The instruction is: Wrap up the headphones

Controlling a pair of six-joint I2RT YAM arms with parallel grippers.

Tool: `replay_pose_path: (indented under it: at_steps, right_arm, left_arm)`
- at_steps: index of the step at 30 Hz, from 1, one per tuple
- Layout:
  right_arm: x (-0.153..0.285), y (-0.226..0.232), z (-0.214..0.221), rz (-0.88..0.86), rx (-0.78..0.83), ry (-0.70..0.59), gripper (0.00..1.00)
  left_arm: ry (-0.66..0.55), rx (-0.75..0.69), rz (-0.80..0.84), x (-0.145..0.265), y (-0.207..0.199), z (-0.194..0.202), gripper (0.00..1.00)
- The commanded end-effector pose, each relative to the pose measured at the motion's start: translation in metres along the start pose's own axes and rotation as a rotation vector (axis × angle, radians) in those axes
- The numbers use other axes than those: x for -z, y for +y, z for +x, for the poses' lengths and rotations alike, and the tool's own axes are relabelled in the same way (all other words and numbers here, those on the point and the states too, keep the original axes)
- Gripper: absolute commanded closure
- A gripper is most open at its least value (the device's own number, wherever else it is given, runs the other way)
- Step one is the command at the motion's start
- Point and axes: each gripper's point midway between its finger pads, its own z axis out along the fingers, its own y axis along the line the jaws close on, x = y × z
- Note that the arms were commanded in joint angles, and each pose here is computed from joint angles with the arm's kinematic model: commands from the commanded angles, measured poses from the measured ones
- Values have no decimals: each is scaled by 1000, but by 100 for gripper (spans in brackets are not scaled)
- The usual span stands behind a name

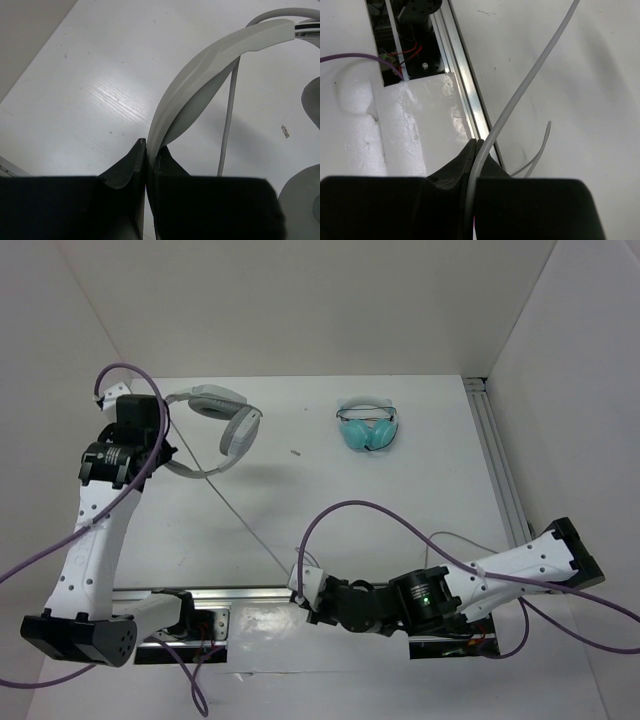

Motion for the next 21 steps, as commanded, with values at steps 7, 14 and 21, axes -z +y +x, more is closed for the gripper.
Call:
replay_pose_path:
  at_steps: [7,14,21]
  right_arm:
    - [11,-5,5,15,-37,-11,100]
    - [13,-27,8,130,-14,-5,100]
    - [23,4,-39,-44,-47,-103,100]
  left_arm:
    - [-91,174,147,4,-25,-44,100]
    - [-67,152,192,-5,-32,-27,100]
    - [-112,100,131,-6,-24,-19,100]
